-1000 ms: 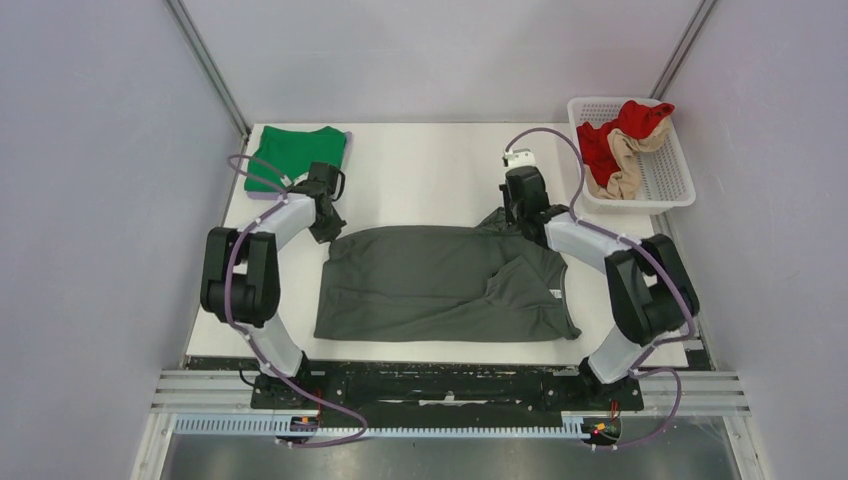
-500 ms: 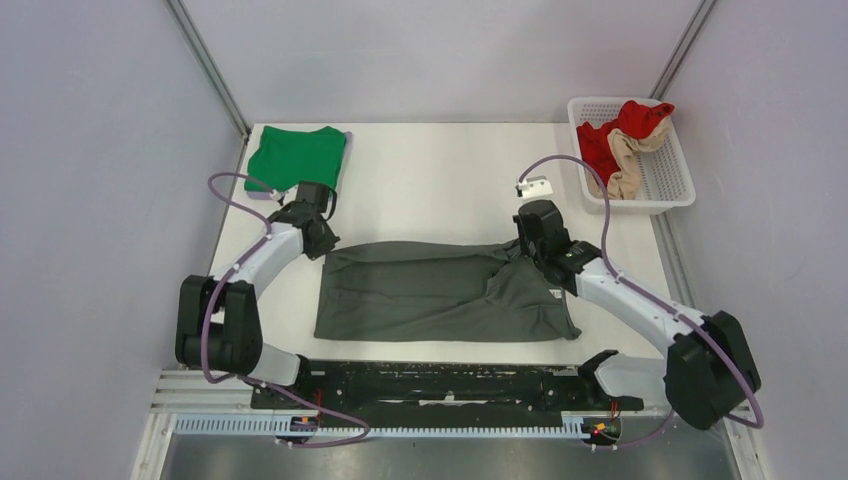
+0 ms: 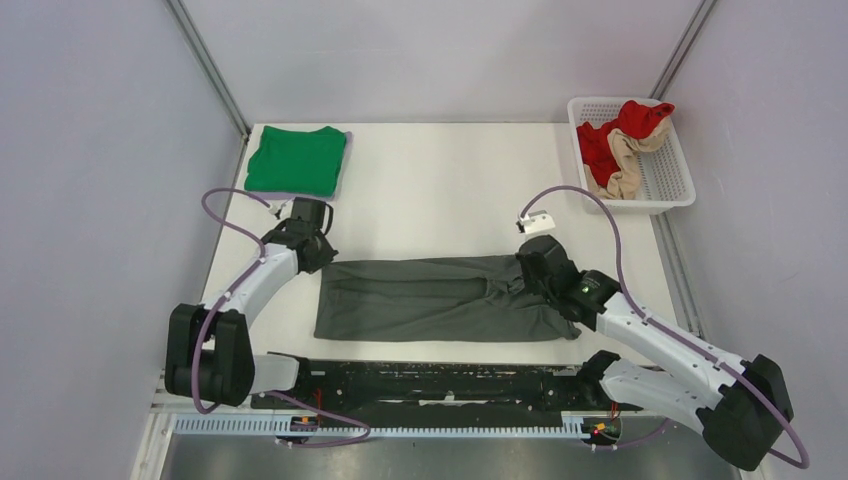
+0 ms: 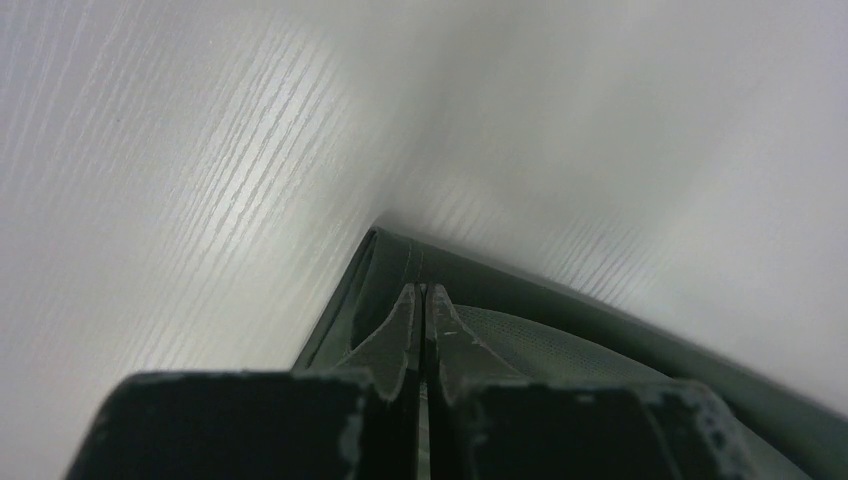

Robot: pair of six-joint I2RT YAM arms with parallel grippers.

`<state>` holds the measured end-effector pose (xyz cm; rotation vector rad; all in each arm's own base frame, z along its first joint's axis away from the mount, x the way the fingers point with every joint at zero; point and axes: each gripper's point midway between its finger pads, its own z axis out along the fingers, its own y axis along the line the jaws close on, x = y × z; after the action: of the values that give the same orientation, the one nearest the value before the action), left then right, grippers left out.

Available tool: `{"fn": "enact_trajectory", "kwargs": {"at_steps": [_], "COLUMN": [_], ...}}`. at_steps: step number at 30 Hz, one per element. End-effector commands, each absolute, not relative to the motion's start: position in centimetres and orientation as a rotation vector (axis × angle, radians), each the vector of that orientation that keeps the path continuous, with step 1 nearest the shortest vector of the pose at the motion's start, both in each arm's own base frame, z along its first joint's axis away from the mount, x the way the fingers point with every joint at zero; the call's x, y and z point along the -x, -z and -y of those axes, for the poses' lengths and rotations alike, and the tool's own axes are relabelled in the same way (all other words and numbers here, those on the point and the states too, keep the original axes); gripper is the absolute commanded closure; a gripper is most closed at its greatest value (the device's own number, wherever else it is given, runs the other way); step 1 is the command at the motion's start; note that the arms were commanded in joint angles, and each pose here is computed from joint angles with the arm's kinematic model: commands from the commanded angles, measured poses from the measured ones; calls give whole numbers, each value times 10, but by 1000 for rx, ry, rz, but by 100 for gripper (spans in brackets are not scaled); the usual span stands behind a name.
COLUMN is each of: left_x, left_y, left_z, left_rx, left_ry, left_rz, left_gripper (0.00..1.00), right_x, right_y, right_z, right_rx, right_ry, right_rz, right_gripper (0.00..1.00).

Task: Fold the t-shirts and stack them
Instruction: Fold the other side of the tshirt into a rectangle, then rotate the tshirt 80 degrees

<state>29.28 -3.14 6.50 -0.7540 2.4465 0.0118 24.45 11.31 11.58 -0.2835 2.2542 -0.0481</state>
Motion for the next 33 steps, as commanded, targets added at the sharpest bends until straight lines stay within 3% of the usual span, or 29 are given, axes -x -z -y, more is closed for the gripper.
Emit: {"fn": "enact_trajectory", "kwargs": {"at_steps": [1, 4, 8, 11, 13, 14, 15, 24, 28, 33], "left_x": [-292, -286, -275, -271, -273, -276, -279, -300, -297, -276], "left_y": [-70, -62, -56, -64, -77, -85, -95, -147, -122, -68], "left_z": [30, 28, 26, 24, 24, 25, 28, 82, 112, 105], "left_rx": [782, 787, 809, 821, 822, 826, 825, 677, 585, 581], "left_ry": [6, -14, -25, -17, 3, 25, 53, 333, 403, 286], "left_rz": [-2390, -2411, -2416, -2387, -2356, -2336, -2312, -2253, -2370, -2514], "left_gripper": [97, 95, 78, 47, 11, 1, 0, 0, 0, 0], "right_x": [-208, -186, -162, -158, -167, -172, -176, -205, -212, -206], "right_y": [-84, -56, -33, -39, -56, -68, -81, -140, -124, -73], "right_z": [-105, -103, -108, -109, -104, -105, -108, -141, -153, -149], "right_rx": [279, 293, 319, 329, 308, 295, 284, 103, 33, -32], "right_ry": [41, 1, -94, -127, -91, -95, -114, -409, -456, -385], "right_rz": [-2376, -2459, -2540, -2536, -2486, -2452, -2419, -2123, -2139, -2310], "right_gripper": [98, 95, 82, 54, 30, 15, 3, 2, 2, 2]}}
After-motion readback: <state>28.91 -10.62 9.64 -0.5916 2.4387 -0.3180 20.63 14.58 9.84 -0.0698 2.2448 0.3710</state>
